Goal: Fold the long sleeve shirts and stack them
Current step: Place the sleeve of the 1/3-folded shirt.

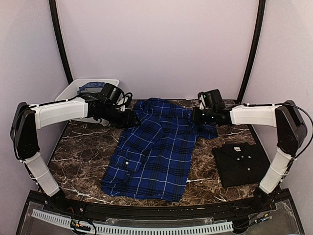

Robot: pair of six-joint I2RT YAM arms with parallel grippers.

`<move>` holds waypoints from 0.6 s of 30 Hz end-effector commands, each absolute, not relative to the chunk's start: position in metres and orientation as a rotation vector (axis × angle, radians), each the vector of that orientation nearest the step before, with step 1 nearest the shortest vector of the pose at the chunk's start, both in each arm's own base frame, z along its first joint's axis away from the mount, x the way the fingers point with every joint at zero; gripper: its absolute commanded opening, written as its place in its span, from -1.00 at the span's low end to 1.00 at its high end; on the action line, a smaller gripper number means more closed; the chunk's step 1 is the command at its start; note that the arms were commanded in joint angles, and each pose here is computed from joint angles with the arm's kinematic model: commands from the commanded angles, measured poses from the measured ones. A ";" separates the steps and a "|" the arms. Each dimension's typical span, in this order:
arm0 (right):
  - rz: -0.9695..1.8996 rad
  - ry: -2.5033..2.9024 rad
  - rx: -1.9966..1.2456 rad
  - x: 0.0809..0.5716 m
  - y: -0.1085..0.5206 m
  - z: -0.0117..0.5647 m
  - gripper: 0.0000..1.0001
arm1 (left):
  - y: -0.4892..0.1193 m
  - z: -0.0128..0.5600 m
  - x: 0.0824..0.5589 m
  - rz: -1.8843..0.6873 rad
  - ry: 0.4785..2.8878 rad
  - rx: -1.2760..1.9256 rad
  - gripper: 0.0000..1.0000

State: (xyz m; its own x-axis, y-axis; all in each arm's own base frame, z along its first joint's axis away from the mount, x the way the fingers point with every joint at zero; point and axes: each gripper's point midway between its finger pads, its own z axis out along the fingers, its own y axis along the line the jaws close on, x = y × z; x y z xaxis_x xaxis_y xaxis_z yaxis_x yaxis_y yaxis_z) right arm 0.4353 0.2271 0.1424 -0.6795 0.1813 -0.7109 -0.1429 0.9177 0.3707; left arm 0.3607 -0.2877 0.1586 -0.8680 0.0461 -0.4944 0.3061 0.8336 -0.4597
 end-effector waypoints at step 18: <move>0.497 2.520 -0.098 0.403 0.263 0.084 0.14 | -0.304 0.160 0.360 -0.864 2.528 0.240 0.26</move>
State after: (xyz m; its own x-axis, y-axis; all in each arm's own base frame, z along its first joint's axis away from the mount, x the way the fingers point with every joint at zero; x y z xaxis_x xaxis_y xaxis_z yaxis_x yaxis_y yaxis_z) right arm 0.3857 0.2735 0.0909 -0.8147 -0.0301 -0.5791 -0.2440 0.9238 0.2952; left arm 0.3626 -0.2994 0.1583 -0.8794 0.0197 -0.4757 0.2984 0.8013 -0.5184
